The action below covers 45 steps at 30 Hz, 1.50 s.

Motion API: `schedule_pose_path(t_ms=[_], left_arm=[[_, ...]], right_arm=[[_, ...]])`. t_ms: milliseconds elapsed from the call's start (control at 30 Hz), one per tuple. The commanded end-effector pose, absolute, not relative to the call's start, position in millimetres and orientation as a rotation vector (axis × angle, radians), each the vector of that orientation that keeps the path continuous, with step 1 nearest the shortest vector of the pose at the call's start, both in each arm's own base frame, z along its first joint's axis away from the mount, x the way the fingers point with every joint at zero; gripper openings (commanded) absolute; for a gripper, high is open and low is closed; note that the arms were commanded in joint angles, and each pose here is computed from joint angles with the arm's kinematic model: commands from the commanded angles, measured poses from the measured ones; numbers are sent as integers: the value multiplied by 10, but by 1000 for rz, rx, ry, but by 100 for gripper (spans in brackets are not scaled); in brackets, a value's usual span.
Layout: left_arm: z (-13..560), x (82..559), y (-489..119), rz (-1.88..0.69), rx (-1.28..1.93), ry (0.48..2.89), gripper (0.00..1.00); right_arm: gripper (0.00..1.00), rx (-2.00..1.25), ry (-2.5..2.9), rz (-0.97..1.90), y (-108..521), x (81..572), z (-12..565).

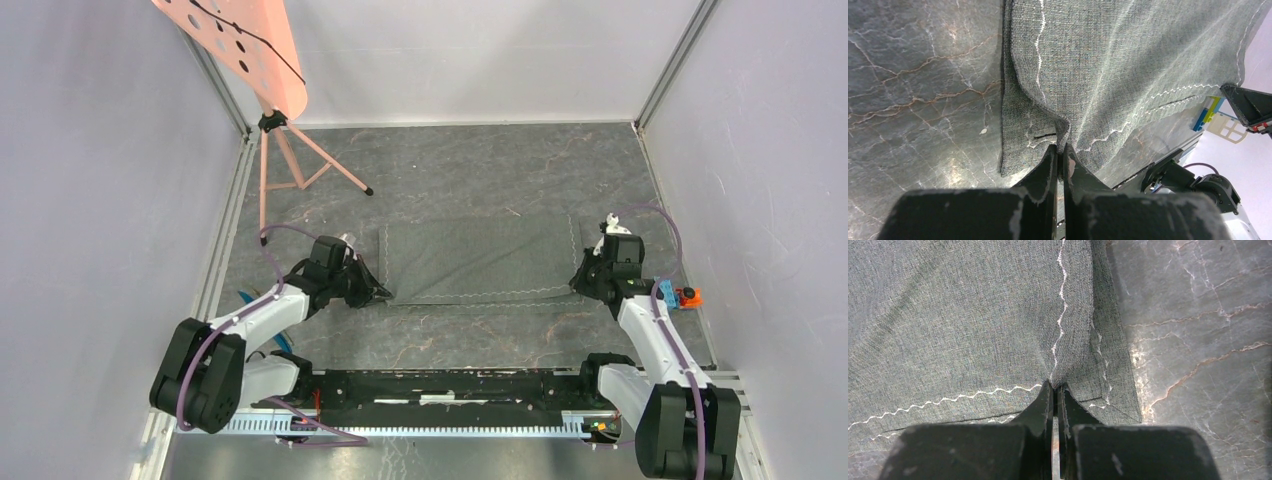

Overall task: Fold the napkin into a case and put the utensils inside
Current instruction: Fold and flatten the napkin at the center of the board.

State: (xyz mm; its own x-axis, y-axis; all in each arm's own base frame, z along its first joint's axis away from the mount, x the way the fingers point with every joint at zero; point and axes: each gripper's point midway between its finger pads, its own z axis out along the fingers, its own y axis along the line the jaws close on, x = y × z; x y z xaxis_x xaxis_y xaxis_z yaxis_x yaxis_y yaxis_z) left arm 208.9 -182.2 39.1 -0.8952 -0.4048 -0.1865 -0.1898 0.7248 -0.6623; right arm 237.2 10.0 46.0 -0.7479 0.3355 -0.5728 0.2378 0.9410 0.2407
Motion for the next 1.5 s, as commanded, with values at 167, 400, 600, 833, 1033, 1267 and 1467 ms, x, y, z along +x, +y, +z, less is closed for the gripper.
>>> schedule_pose_path(t_ms=[167,400,600,833,1033,1267,1467], left_arm=[[373,2041,-1808,-958,-504,2596,9],[319,1992,-1811,-955,-511,2605,9],[303,1967,-1818,-950,-507,2614,10],[244,1932,-1804,-928,-504,2633,10],[202,1922,-1785,-907,-502,2644,11],[162,1923,-1775,-890,-503,2656,11],[159,1919,-1776,-890,-497,2656,12]], right_arm=[[0,446,2479,113,-10,2175,327],[0,483,2475,62,-80,2132,321],[0,517,2446,21,-145,2131,373],[0,526,2464,-1,-169,2112,338],[0,525,2479,7,-155,2107,269],[0,526,2485,14,-144,2106,240],[0,530,2486,9,-151,2101,238]])
